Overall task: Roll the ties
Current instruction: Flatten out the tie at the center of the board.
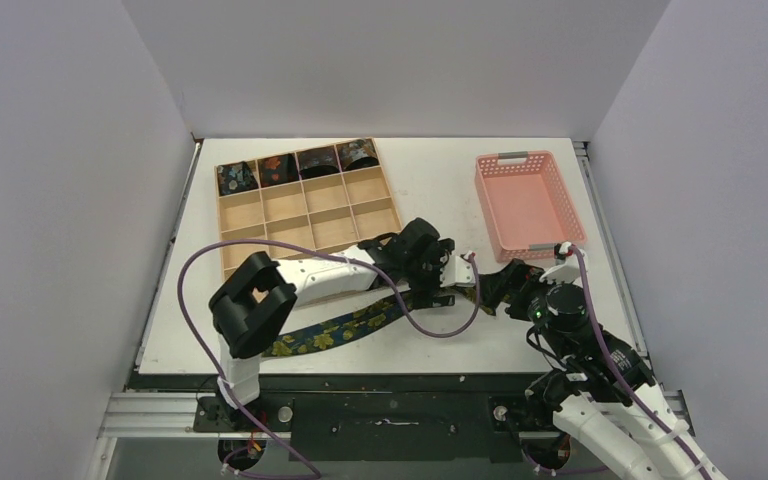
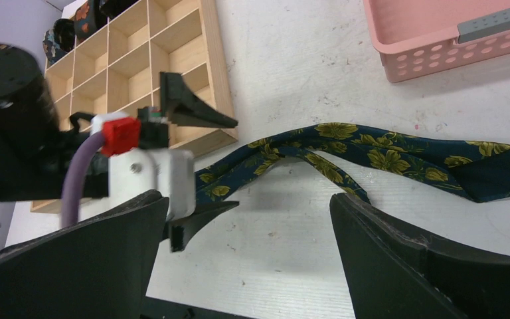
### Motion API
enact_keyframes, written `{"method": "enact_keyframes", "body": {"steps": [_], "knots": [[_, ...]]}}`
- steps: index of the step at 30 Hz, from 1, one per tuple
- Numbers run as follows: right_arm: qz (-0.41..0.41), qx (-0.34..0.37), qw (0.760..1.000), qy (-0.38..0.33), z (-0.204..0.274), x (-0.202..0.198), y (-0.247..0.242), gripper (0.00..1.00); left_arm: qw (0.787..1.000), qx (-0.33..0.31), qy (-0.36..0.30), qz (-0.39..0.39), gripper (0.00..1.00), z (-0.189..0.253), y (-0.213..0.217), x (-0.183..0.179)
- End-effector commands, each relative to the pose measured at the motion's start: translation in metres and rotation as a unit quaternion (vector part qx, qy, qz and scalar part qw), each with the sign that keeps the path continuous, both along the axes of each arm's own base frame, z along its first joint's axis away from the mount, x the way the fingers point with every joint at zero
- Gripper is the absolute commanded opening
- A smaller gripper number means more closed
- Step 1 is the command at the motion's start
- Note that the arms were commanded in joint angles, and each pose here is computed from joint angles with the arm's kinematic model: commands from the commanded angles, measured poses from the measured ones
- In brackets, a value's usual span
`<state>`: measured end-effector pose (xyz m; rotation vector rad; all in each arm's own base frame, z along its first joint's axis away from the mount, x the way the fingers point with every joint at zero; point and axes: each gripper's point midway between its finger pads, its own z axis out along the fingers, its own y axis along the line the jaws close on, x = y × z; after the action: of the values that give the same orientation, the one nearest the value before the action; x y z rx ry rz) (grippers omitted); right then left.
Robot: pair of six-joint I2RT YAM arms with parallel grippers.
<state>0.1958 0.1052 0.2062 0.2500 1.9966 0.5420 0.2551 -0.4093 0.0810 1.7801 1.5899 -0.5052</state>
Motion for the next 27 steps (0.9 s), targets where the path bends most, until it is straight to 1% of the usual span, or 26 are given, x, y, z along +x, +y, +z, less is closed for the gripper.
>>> {"method": "enact_keyframes", "body": {"steps": [1,4,9,11,14,16,18,20,23,25,27], "knots": [[0.002,0.012,1.000,-0.009,0.010,-0.002,0.001,0.98,0.999,-0.013,0.009,-0.035,0.85,-0.002,-0.020,0.019],[0.001,0.016,1.000,-0.016,0.017,-0.004,-0.001,0.98,0.998,0.006,0.038,-0.039,0.75,-0.020,-0.021,0.015],[-0.006,0.013,1.000,-0.028,0.028,-0.005,-0.006,0.98,0.997,0.018,0.066,-0.038,0.66,-0.041,-0.013,0.004],[-0.009,0.013,0.999,-0.030,0.031,-0.004,-0.008,0.98,0.996,0.019,0.079,-0.038,0.58,-0.046,-0.011,-0.001],[-0.016,0.016,0.999,-0.038,0.039,-0.005,-0.011,0.98,0.994,0.013,0.102,-0.037,0.39,-0.046,-0.011,-0.009],[-0.021,0.019,0.998,-0.048,0.047,-0.006,-0.014,0.98,0.993,0.006,0.115,-0.038,0.18,-0.043,-0.010,-0.015],[-0.027,0.018,0.998,-0.057,0.057,-0.007,-0.019,0.97,0.992,-0.011,0.118,-0.037,0.02,-0.032,-0.011,-0.020],[-0.037,0.016,0.997,-0.070,0.068,-0.009,-0.025,0.96,0.991,-0.034,0.122,-0.037,0.00,-0.016,-0.011,-0.025],[-0.042,0.011,0.995,-0.094,0.089,-0.009,-0.031,0.92,0.983,-0.089,0.159,-0.025,0.00,0.028,-0.010,-0.033],[-0.035,0.009,0.994,-0.105,0.103,-0.009,-0.029,0.90,0.968,-0.139,0.209,-0.019,0.00,0.065,-0.006,-0.039],[-0.001,0.011,0.993,-0.117,0.119,-0.010,-0.017,0.90,0.942,-0.193,0.273,-0.019,0.00,0.104,0.002,-0.047]]}}
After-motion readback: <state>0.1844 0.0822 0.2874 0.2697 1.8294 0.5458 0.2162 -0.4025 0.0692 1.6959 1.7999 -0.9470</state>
